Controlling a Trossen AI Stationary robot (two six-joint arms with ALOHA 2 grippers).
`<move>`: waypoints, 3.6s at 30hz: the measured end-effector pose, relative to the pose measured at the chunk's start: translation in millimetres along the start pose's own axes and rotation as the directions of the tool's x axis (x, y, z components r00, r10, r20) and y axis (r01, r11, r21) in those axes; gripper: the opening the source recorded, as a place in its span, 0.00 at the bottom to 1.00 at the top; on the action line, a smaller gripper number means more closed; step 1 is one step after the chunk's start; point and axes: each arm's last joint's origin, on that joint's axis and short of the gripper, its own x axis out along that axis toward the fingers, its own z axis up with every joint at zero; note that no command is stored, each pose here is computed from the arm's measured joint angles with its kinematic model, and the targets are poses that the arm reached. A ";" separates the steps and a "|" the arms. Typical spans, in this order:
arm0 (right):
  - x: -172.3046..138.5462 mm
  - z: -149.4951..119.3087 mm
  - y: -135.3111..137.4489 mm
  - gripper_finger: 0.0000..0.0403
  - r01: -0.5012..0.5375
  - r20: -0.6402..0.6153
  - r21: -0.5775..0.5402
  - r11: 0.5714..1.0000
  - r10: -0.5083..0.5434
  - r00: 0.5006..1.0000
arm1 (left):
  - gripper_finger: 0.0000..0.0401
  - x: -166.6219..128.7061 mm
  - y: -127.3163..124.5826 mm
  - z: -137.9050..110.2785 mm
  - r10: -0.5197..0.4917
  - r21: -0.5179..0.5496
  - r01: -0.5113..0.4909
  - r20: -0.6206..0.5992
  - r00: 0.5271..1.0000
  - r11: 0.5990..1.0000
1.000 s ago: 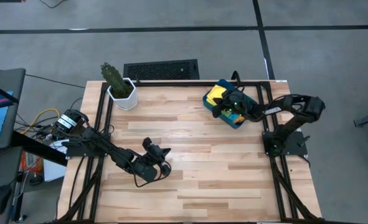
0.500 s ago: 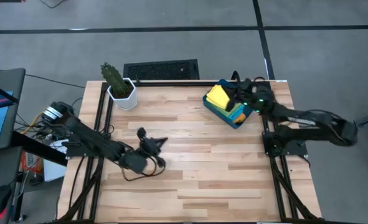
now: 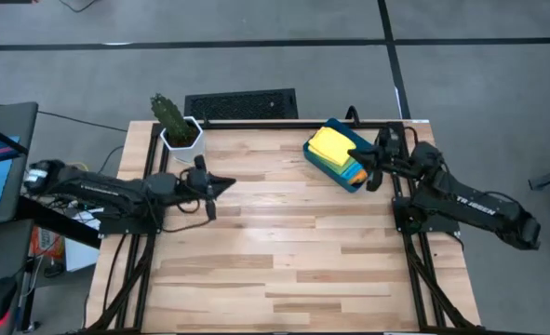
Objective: Fold microfiber towels
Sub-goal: Return to Home Position
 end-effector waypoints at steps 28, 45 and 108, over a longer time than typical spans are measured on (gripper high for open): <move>-13.9 -66.0 -11.7 0.07 0.276 0.067 0.048 0.960 -0.279 0.958 | 0.00 -72.5 69.9 -51.5 0.191 -0.178 -0.178 0.059 0.980 0.968; -14.3 -79.9 -13.0 0.08 0.298 -0.075 0.052 0.953 -0.294 0.953 | 0.00 -81.8 61.8 -74.8 0.119 -0.085 -0.118 0.012 0.993 0.989; -15.0 -85.7 -13.3 0.08 0.306 -0.134 0.054 0.950 -0.297 0.945 | 0.00 -81.7 62.1 -75.6 0.128 -0.095 -0.127 0.007 0.992 0.987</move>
